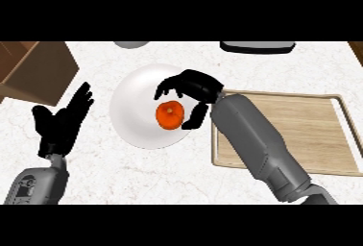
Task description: Pick the squash from the tray and place it in the plate
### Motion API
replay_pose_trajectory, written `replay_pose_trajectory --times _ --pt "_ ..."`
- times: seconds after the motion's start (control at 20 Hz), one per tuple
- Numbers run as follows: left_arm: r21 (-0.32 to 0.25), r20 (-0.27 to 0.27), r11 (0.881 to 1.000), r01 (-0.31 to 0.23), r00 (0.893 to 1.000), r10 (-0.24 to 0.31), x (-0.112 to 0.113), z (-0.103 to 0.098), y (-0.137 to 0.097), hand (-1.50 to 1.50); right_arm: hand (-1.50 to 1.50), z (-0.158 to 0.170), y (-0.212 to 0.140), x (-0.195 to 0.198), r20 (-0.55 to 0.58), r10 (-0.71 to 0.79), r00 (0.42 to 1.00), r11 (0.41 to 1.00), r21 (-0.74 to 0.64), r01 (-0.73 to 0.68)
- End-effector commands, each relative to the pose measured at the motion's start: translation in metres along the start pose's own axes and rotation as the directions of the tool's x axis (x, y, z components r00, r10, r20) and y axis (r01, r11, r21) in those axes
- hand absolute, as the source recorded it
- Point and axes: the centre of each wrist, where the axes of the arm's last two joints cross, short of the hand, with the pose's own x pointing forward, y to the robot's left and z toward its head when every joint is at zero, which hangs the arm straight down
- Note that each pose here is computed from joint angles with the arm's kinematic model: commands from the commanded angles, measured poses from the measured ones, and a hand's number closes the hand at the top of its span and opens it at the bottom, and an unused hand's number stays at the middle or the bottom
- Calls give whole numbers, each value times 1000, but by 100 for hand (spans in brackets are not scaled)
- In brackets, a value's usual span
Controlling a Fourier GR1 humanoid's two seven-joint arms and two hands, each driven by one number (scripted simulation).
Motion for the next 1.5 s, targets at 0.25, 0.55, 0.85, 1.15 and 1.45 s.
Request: replay_pose_trajectory --times 0.25,0.55,0.85,1.15,1.45 --pt "-5 -4 1000 -1 1000 1 0 -4 -1 0 -150 -6 -16 -10 256 -115 960 984 -102 146" --pt "37 -12 999 -1 1000 1 -23 -1 3 0 -150 -5 -43 -7 438 -388 810 892 -42 450" --pt "32 -8 999 3 1000 -2 -8 2 -1 0 -150 -1 -48 -15 209 -635 744 769 77 635" --pt "-5 6 1000 -19 1000 19 -7 5 -4 0 -150 19 -64 -31 177 -701 691 712 126 691" --pt "-1 -7 1000 7 1000 -7 0 -2 -4 0 -150 40 -69 -45 220 -676 704 730 67 680"
